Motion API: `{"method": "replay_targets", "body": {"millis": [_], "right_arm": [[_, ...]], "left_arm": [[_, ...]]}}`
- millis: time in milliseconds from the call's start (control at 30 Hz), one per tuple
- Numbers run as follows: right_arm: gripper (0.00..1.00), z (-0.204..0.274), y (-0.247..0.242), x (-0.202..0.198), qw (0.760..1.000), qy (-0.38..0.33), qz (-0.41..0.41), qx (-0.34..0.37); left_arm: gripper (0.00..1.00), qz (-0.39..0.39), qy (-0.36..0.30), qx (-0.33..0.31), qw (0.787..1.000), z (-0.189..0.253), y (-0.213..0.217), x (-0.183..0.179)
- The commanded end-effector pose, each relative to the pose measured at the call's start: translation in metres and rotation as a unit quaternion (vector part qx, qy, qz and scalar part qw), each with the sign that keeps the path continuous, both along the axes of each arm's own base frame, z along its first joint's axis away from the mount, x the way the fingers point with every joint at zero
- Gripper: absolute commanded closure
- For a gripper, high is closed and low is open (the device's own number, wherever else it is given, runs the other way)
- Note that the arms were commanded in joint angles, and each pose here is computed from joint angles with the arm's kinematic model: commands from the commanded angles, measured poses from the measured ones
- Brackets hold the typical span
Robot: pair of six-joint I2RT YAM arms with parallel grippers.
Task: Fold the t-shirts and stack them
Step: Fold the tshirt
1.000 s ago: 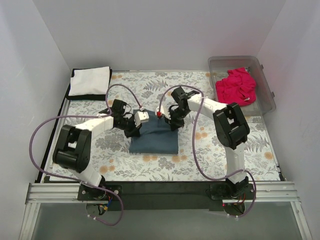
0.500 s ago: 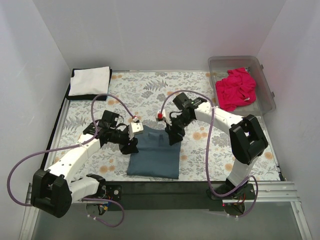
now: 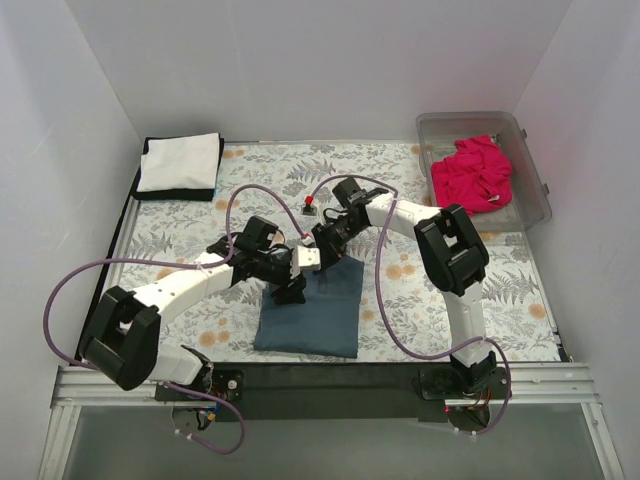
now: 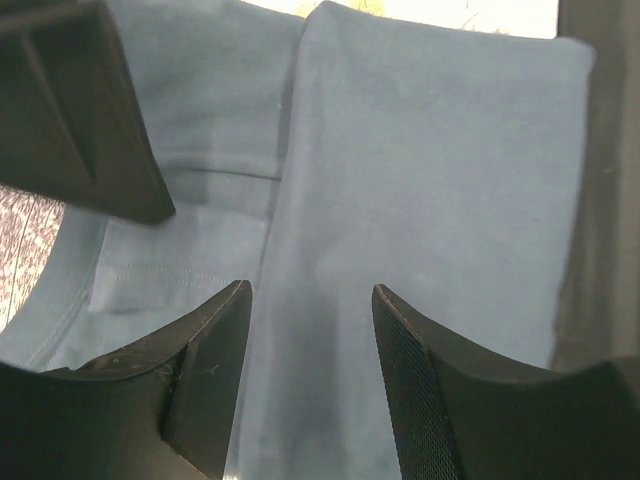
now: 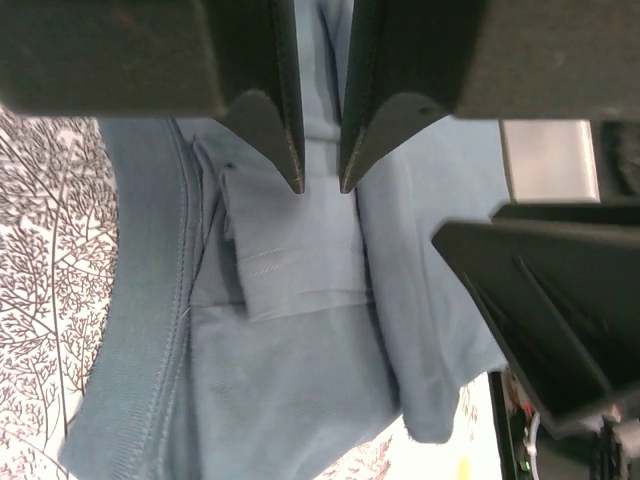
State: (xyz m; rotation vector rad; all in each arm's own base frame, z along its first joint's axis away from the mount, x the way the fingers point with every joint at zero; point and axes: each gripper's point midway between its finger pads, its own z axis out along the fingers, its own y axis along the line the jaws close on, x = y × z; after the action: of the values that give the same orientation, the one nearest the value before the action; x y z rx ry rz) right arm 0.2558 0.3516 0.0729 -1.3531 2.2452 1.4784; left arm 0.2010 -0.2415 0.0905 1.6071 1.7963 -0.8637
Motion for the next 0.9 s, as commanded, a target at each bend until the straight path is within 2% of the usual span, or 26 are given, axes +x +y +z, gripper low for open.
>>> {"method": "replay_targets", "body": {"millis": [0, 333, 467, 500, 600, 667, 867], "right_arm": [[0.75, 0.016, 0.016, 0.001, 0.999, 0.029, -0.009, 0.037], [0.78, -0.032, 0.014, -0.006, 0.997, 0.078, -0.021, 0.006], [0.79, -0.049, 0.011, -0.009, 0.996, 0.088, -0.022, -0.008], [0.8, -0.054, 0.009, -0.012, 0.995, 0.094, -0.021, -0.012], [0.81, -0.06, 0.006, -0.016, 0.995, 0.1, -0.019, -0.015], [0.81, -0.063, 0.005, -0.02, 0.994, 0.107, -0.015, -0.015], [0.82, -0.065, 0.004, -0.028, 0.993, 0.114, -0.007, -0.012]], "left_arm": [[0.49, -0.024, -0.045, -0.01, 0.999, -0.003, -0.011, 0.007], [0.53, -0.046, -0.033, 0.015, 0.998, -0.033, -0.017, 0.004], [0.65, -0.057, -0.03, 0.018, 0.998, -0.037, -0.02, 0.001], [0.73, -0.059, -0.033, 0.016, 0.998, -0.034, -0.021, 0.0], [0.86, -0.056, -0.041, 0.006, 0.998, -0.023, -0.025, 0.0], [0.99, -0.052, -0.049, 0.002, 0.997, -0.016, -0.025, 0.001], [1.0, -0.033, -0.11, 0.001, 0.993, 0.008, -0.027, 0.021]]}}
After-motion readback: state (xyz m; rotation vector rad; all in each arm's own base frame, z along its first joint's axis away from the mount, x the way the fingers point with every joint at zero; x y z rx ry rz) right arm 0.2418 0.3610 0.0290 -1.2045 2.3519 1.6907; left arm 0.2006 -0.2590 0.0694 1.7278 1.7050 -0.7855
